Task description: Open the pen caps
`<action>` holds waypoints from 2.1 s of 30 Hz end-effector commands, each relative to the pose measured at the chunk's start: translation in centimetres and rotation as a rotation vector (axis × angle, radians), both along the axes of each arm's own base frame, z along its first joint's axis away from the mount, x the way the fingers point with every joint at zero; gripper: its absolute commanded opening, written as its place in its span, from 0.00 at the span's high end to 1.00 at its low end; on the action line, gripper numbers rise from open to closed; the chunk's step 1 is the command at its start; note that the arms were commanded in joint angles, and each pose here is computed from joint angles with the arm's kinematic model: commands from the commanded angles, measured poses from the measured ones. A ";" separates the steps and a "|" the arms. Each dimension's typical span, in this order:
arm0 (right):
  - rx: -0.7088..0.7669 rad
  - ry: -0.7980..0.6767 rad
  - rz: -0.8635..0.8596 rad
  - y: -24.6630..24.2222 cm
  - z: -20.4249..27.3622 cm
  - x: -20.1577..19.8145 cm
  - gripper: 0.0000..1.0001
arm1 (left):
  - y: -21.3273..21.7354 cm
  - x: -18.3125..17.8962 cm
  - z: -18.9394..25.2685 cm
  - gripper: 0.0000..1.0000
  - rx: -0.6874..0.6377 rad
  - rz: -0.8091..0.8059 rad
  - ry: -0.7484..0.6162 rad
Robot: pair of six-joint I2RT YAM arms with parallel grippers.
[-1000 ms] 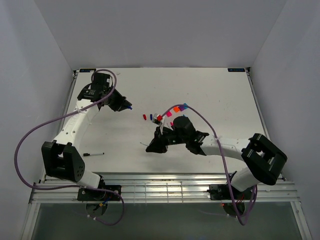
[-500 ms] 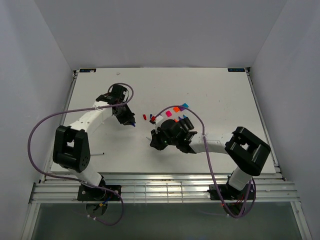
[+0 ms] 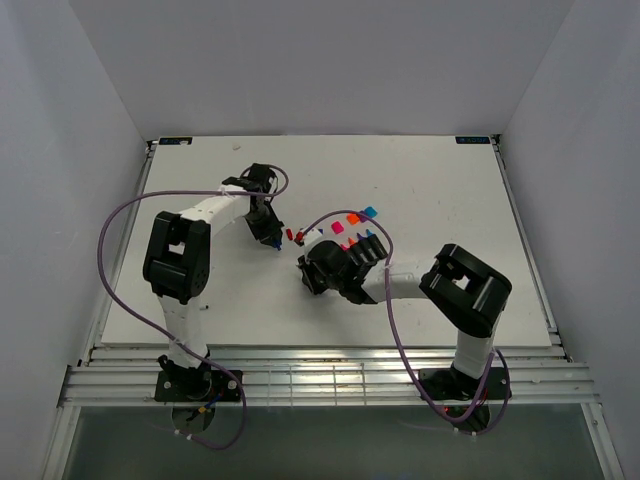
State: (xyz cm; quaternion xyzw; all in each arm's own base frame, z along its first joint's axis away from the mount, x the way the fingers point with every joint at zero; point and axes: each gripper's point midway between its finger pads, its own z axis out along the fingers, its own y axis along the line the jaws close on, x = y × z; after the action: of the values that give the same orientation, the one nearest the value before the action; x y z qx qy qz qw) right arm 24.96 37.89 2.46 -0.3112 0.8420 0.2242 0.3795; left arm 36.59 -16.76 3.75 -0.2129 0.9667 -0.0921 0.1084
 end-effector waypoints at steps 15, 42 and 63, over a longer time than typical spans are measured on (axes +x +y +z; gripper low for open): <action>-0.087 -0.051 -0.055 -1.6 -0.8 1.0 0.63 | -0.4 0.4 -2.1 0.64 0.024 -0.002 0.053; 0.045 -0.126 0.063 -0.2 7.5 -1.5 0.38 | 3.6 -1.0 10.2 0.36 0.062 0.064 -0.211; 0.232 0.050 0.384 -1.9 12.3 -12.5 0.38 | 21.9 -14.4 4.1 0.38 0.168 0.895 0.191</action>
State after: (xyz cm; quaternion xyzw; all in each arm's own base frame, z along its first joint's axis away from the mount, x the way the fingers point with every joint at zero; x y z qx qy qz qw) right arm 13.51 35.70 13.30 -0.4112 0.7630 0.3623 0.3427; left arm 22.73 4.45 7.62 -0.5793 0.8121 0.0521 0.0469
